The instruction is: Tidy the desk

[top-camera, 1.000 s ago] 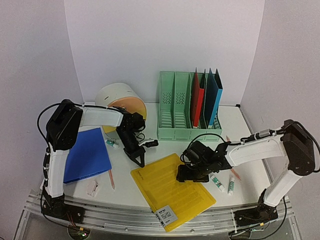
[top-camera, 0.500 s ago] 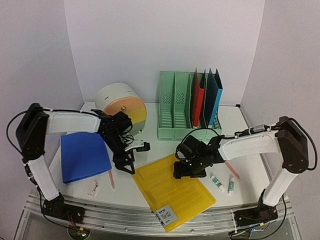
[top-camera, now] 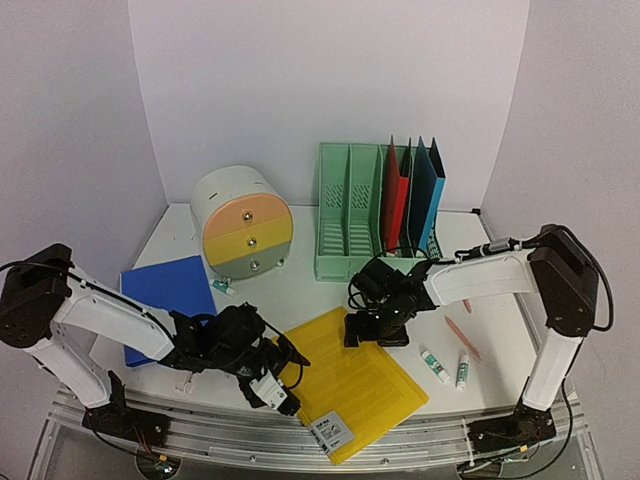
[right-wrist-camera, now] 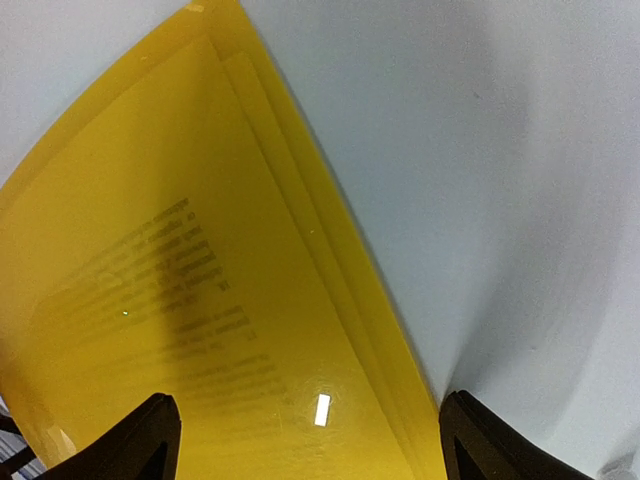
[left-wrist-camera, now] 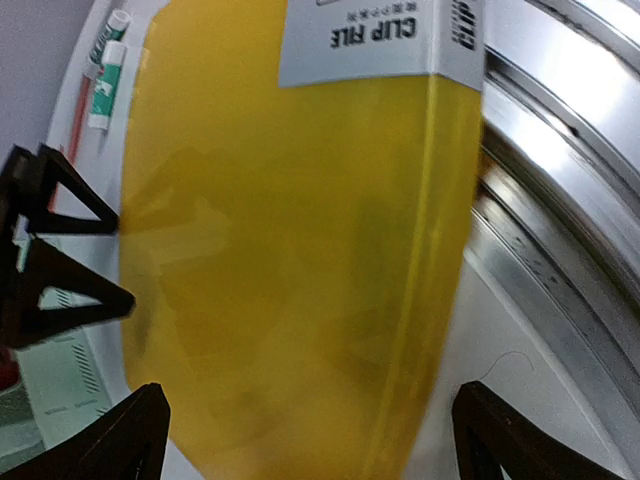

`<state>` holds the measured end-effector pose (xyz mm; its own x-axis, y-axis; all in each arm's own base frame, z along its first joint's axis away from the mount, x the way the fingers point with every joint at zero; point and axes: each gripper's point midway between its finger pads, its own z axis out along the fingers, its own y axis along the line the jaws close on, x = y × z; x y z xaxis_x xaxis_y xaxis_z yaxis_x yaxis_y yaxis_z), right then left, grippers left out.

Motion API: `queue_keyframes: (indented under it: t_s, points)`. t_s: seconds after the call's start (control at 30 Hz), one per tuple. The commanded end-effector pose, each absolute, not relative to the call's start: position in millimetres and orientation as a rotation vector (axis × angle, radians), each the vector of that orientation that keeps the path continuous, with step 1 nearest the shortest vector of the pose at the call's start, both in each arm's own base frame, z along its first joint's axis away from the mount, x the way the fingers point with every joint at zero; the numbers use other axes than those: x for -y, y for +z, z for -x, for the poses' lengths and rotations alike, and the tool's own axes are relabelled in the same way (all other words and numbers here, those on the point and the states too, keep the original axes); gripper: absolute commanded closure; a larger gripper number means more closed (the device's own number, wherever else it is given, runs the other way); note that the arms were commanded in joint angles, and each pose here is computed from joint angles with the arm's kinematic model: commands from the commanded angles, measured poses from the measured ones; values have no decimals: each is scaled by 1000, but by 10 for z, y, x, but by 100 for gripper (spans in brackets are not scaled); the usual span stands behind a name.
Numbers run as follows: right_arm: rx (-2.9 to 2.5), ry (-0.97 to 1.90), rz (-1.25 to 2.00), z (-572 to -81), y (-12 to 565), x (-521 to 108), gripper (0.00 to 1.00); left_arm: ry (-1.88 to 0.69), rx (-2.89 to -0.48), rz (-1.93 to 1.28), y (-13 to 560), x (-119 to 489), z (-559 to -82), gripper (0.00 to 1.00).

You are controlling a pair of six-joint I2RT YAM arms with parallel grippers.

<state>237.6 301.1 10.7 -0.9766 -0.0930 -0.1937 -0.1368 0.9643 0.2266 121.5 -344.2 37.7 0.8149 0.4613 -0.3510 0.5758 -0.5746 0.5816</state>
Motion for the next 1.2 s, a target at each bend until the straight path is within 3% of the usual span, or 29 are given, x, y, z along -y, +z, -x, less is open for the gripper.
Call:
queue_keyframes:
  t_s: [0.0, 0.2, 0.27, 0.37, 0.5, 0.67, 0.8, 0.93, 1.17]
  points:
    - [-3082, 466, 244, -2069, -171, -3093, 10, -9, -574, -2178, 345, 3723, -1296, 1]
    - [-3076, 623, 234, -1999, -174, -3220, 11, 72, -529, -2180, 109, 3766, -1345, 5]
    - [-3058, 681, 256, -2011, -136, -3301, 11, 88, -504, -2169, 104, 3773, -1351, 12]
    - [-3051, 734, 298, -2025, -97, -3401, 12, 133, -445, -2091, 278, 3870, -1404, 34]
    - [-2981, 785, 342, -2133, 124, -3527, 12, 209, -426, -1991, 631, 4001, -1542, 74]
    - [-2767, 702, 362, -2502, 885, -3600, 15, 135, -591, -2001, 1139, 4036, -1619, 99]
    - [-2547, 531, 561, -2548, 1643, -3734, 15, -83, -786, -2109, 1386, 3924, -1517, 100]
    - [-2365, 645, 836, -2064, 2190, -3992, 14, -266, -1004, -2145, 1544, 3804, -1522, 100]
    - [-2159, 805, 753, -1806, 3166, -3633, 20, -464, -1160, -2122, 1707, 3761, -1597, 100]
